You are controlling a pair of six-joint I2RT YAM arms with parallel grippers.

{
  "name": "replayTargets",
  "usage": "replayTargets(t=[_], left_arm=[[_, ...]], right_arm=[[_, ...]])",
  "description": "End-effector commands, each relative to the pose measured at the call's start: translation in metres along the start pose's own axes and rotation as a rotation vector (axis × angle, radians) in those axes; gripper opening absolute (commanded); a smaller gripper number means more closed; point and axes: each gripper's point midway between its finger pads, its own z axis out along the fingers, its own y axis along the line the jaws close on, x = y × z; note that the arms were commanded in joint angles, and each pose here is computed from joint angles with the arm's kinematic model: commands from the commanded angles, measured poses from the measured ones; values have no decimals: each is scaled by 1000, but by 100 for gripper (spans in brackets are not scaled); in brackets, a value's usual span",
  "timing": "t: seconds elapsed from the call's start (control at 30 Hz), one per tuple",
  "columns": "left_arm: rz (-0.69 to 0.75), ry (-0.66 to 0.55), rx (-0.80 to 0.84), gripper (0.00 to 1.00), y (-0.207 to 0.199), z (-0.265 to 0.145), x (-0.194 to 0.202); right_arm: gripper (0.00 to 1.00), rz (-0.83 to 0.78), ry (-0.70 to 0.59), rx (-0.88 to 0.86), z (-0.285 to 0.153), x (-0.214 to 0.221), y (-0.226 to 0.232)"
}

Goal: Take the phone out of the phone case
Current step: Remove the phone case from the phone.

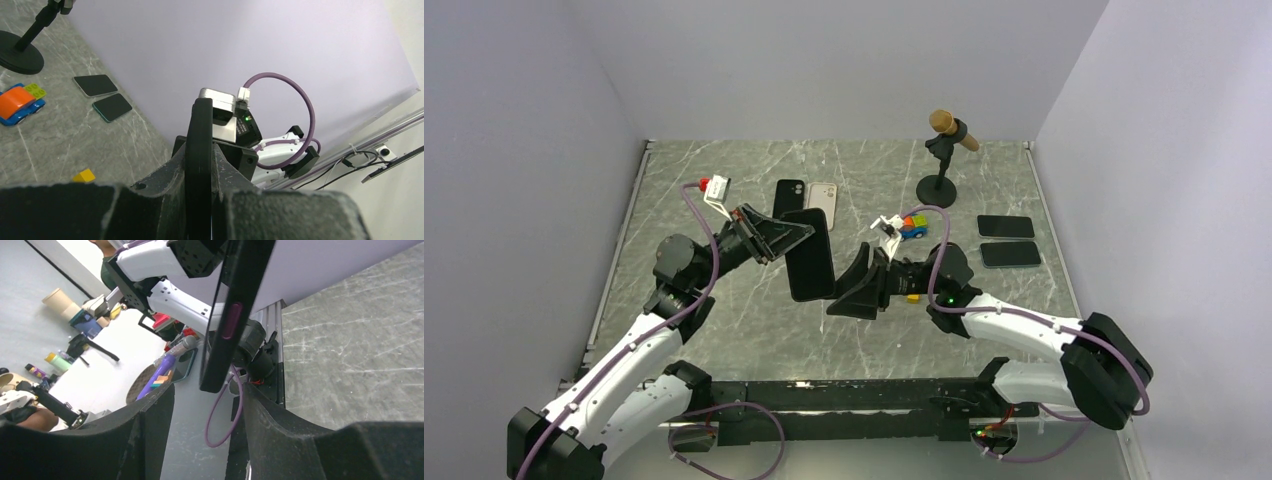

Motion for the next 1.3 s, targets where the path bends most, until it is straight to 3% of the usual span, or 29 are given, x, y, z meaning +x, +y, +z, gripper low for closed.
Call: replayTargets(t=[0.0, 0.2, 0.4, 0.47, 0.57, 0.6, 0.83, 1.03, 1.27], left_arm=[[64, -40, 116, 0, -36, -1, -15], [46, -33, 141, 0, -40, -2, -14], [29, -28, 165, 0, -46, -5, -13], [9, -23, 171, 0, -47, -6, -11], [-65, -14, 191, 0, -51, -6, -11], [-106, 0, 196, 0, -52, -6, -9], [-418, 125, 235, 0, -57, -4, 0], [-456, 119, 230, 0, -62, -12, 1], [-484, 100, 232, 0, -62, -14, -1]], right_arm=[[55, -116, -30, -32, 1, -16, 16], [41, -111, -28, -31, 9, -25, 13], [34, -117, -26, -42, 13, -28, 11], [25, -123, -18, -45, 13, -26, 10], [2, -169, -4, -59, 12, -20, 7], [0, -191, 0, -59, 11, -18, 6], [0, -376, 65, -60, 21, -26, -6], [0, -531, 106, 80, 37, -55, -39], [0, -671, 70, 263, 41, -91, -65]])
